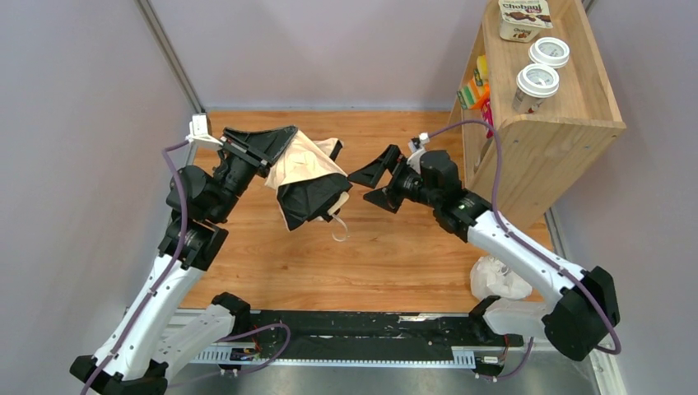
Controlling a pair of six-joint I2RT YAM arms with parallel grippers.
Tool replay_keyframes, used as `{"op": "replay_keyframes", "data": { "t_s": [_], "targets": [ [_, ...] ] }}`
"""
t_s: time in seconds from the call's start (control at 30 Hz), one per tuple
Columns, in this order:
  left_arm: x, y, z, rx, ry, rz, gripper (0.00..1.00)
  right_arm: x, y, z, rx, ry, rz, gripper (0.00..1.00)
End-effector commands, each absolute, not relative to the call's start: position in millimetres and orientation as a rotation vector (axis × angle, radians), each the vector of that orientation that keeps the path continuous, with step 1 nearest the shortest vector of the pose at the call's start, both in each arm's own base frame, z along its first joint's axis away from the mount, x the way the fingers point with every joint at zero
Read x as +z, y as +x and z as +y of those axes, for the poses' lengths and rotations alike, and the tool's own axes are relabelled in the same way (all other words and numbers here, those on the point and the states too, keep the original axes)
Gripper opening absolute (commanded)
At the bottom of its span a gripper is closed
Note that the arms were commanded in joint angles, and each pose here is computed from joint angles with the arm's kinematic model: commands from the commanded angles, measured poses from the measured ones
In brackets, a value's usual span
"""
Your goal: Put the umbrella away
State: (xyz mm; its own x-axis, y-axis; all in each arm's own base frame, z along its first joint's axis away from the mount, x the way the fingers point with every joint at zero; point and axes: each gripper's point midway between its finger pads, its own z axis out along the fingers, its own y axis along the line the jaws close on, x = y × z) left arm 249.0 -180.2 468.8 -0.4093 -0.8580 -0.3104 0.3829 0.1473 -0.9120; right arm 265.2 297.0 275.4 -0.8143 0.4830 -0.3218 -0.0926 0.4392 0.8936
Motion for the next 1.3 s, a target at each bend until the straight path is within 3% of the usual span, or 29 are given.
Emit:
{"op": "replay_keyframes", "data": {
  "t_s": [0.0, 0.3, 0.63, 1.0, 1.27],
  "targets": [
    [517, 236, -162, -1.596, -0.537, 1.159, 0.0, 311, 257, 337, 1.901, 0.632, 2.078, 1.0],
    [509, 232, -166, -1.649, -0.523, 1.142, 0.0, 287, 273, 373, 1.952, 1.093, 2.192, 1.0],
    [504, 227, -161, -1.641, -0.509, 1.117, 0.0, 258, 290, 379, 1.937, 1.388, 2.174, 1.0],
    [505, 230, -160, -1.621, -0.505, 1.095, 0.0, 258, 300, 379, 1.961, 1.477, 2.117, 1.0],
    [497, 232, -162, -1.665, -0.531, 1.089, 0.0, 291, 313, 408, 2.103, 1.315, 2.13, 0.95]
  ]
}}
